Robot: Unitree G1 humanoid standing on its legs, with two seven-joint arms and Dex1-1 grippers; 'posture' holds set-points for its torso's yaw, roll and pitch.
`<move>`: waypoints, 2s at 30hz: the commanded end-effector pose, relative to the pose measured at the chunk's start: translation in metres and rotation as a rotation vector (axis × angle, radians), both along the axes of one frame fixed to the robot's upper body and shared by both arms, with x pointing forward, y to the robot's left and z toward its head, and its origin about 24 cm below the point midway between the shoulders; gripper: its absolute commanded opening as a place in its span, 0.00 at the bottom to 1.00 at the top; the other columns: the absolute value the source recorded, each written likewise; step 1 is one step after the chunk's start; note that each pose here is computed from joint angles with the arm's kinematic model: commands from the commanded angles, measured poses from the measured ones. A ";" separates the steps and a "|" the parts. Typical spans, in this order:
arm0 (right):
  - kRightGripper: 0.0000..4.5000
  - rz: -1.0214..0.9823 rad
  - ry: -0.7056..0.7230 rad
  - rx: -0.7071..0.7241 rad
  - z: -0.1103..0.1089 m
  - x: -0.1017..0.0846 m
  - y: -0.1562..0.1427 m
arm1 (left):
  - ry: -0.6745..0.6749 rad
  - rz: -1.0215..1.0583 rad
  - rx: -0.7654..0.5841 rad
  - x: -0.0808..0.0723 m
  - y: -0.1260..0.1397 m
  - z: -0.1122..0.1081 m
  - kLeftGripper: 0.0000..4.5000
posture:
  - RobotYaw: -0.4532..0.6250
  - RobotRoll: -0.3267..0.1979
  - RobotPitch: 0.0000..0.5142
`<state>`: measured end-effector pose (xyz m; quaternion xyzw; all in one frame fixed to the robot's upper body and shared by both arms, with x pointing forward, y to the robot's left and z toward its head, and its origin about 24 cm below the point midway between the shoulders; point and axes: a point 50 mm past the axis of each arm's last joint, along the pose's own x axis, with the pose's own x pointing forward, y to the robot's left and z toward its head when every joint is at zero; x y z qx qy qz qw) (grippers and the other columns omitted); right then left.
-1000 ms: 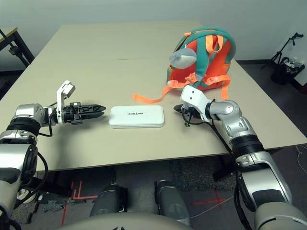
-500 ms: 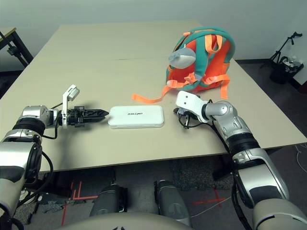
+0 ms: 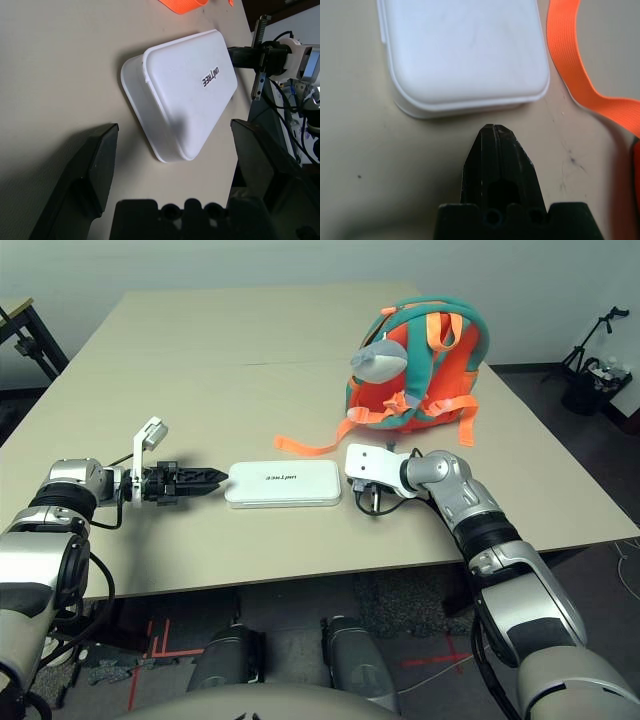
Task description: Put the pencil case into the backpack and zip it.
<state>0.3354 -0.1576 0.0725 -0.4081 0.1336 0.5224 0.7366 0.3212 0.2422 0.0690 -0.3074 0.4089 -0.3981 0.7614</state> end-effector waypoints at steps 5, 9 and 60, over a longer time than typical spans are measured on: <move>0.00 0.090 0.001 -0.016 0.001 -0.001 0.023 | 0.030 0.006 0.039 -0.002 0.002 -0.004 1.00 | 0.26 0.62 0.02; 0.00 0.123 -0.003 -0.013 0.001 -0.001 0.033 | 0.037 0.002 0.048 -0.003 0.002 -0.006 1.00 | 0.26 0.62 0.02; 0.00 0.067 0.055 0.084 -0.010 -0.007 0.026 | -0.026 0.070 -0.086 0.002 0.005 0.009 0.32 | 0.29 0.62 0.00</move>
